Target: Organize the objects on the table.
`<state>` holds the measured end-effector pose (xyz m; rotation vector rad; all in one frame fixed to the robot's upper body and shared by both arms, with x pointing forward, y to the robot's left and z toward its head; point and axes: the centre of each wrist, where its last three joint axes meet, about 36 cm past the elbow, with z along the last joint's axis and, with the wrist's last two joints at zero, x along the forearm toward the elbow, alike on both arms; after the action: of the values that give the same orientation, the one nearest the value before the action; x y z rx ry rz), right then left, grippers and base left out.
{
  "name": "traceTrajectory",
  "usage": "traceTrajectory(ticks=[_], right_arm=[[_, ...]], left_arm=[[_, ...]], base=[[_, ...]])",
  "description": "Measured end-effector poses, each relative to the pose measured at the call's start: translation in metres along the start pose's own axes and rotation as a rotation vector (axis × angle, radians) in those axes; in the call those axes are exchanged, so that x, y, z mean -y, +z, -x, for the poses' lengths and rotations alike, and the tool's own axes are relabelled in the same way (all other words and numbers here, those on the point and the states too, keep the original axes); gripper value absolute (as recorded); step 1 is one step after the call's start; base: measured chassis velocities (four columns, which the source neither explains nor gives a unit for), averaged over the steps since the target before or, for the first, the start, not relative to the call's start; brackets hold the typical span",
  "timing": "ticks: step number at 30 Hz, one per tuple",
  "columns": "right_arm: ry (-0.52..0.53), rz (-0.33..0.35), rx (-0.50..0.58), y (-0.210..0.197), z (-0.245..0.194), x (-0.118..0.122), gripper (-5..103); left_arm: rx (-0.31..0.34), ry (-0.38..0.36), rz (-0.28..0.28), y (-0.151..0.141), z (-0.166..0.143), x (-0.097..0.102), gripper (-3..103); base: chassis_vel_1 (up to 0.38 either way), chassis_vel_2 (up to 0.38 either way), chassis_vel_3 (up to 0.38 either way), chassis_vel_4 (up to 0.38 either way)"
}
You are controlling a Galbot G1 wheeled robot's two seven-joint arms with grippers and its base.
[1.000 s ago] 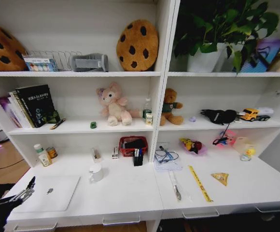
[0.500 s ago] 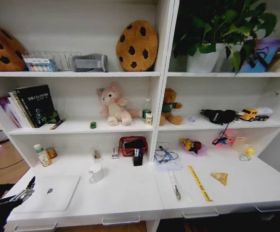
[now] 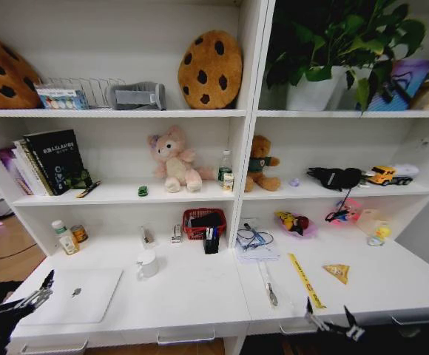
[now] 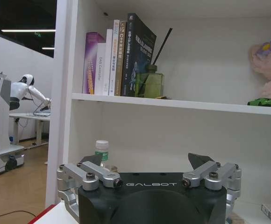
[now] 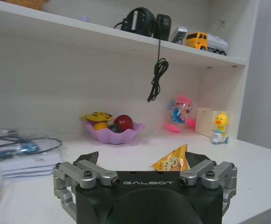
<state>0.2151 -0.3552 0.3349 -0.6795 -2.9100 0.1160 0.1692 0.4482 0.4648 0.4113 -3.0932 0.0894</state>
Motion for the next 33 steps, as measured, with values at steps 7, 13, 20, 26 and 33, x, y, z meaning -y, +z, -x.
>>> traceTrajectory(ticks=[7, 13, 20, 26, 33], right_arm=[[0.069, -0.003, 0.009, -0.016, 0.094, 0.027, 100], [0.120, -0.033, -0.048, -0.010, 0.155, 0.047, 100], [0.120, -0.057, -0.124, 0.017, 0.173, 0.048, 102], [0.126, -0.055, -0.136, 0.024, 0.185, 0.042, 77], [0.128, -0.054, -0.136, 0.025, 0.187, 0.039, 55]], left_arm=[[0.000, 0.000, 0.000, 0.000, 0.000, 0.000, 100], [0.000, 0.000, 0.000, 0.000, 0.000, 0.000, 100], [0.000, 0.000, 0.000, 0.000, 0.000, 0.000, 100], [0.000, 0.000, 0.000, 0.000, 0.000, 0.000, 100], [0.000, 0.000, 0.000, 0.000, 0.000, 0.000, 100]], base=[[0.000, 0.000, 0.000, 0.000], [0.000, 0.000, 0.000, 0.000], [0.000, 0.000, 0.000, 0.000], [0.000, 0.000, 0.000, 0.000], [0.000, 0.000, 0.000, 0.000]])
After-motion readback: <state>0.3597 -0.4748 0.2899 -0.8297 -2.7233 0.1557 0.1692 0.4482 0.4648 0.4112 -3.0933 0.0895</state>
